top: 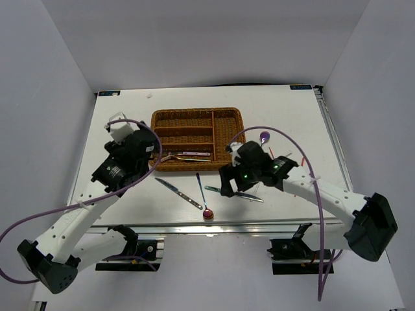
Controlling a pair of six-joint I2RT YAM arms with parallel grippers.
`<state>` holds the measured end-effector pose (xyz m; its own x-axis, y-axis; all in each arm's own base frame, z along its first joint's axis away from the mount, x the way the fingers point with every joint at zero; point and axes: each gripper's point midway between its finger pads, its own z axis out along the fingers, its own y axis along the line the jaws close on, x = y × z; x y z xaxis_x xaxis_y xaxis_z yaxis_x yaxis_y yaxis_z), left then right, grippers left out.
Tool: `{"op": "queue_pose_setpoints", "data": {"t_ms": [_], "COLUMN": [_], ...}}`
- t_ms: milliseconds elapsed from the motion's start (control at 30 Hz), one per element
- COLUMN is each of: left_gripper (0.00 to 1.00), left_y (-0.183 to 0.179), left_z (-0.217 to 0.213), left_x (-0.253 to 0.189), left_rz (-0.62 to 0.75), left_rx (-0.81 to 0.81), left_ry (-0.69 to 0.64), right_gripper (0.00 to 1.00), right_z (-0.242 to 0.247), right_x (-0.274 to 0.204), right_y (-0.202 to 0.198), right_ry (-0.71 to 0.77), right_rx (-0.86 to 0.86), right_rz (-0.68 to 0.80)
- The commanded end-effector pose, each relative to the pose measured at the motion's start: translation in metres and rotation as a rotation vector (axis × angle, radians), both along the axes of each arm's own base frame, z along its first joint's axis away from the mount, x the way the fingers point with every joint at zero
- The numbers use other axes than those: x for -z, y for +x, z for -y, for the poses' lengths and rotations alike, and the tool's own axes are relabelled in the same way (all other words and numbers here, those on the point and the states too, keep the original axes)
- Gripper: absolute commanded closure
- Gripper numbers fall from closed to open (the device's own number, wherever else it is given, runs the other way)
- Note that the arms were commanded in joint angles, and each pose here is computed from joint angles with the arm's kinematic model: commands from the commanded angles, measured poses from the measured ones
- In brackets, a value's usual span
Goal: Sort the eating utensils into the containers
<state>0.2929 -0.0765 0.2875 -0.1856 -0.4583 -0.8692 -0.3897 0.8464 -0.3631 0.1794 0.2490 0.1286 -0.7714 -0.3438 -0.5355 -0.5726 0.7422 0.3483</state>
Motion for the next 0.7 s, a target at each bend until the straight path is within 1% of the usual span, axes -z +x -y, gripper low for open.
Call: {"op": "queue_pose_setpoints", "data": {"t_ms": [0, 33, 67, 100, 133, 200, 233, 267, 333, 367, 400, 467, 567, 633, 667], "left_gripper": [0.02, 0.02, 0.02, 0.02, 0.02, 0.02, 0.02, 0.02, 0.02, 0.02, 0.02, 0.02, 0.02, 0.02, 0.02], "left_y": [-0.03, -0.03, -0.031, -0.035, -0.034, -0.039, -0.037, -0.038, -0.041, -0.043, -0.044, -0.046, -0.043, -0.039, -0.038], "left_z": [-0.046, -0.05, -0.06, -0.062, -0.065, -0.075, -0.078, -0.083, -0.089, -0.092, -0.093, -0.096, -0.106, -0.111, -0.111], "left_x": [0.06, 0.066, 0.071, 0.086, 0.09, 0.1, 0.097, 0.097, 0.091, 0.091, 0.086, 0.08, 0.078, 0.085, 0.09], "left_rz": [-0.237, -0.241, -0.246, -0.277, -0.268, -0.257, -0.227, -0.221, -0.201, -0.197, -0.182, -0.188, -0.227, -0.264, -0.275], "left_rx": [-0.025, -0.027, -0.056, -0.052, -0.065, -0.103, -0.128, -0.15, -0.182, -0.192, -0.195, -0.195, -0.208, -0.211, -0.205], "left_ry": [0.212, 0.208, 0.193, 0.19, 0.171, 0.158, 0.141, 0.133, 0.118, 0.116, 0.111, 0.134, 0.196, 0.203, 0.186], "right_gripper": [0.11, 0.11, 0.11, 0.11, 0.11, 0.11, 0.11, 0.11, 0.11, 0.11, 0.11, 0.11, 0.11, 0.11, 0.11], "right_z": [-0.038, -0.046, -0.05, -0.059, -0.076, -0.098, -0.111, -0.121, -0.135, -0.146, -0.152, -0.156, -0.171, -0.177, -0.177], "right_x": [-0.02, -0.02, -0.02, -0.012, -0.012, -0.016, -0.005, -0.007, 0.009, 0.003, 0.015, 0.022, 0.029, 0.036, 0.039], "right_y": [-0.004, -0.007, -0.002, -0.005, -0.017, -0.022, -0.027, -0.027, -0.027, -0.027, -0.03, -0.028, -0.027, -0.024, -0.019], "right_ry": [0.015, 0.007, -0.016, -0.038, -0.027, -0.014, -0.029, -0.01, -0.022, 0.001, -0.032, -0.086, -0.13, -0.156, -0.174], "right_rx": [-0.095, -0.092, -0.037, -0.045, -0.093, -0.143, -0.178, -0.196, -0.229, -0.25, -0.28, -0.289, -0.328, -0.343, -0.335], "right_rz": [0.135, 0.143, 0.171, 0.162, 0.171, 0.193, 0.182, 0.179, 0.155, 0.154, 0.145, 0.16, 0.184, 0.191, 0.206]}}
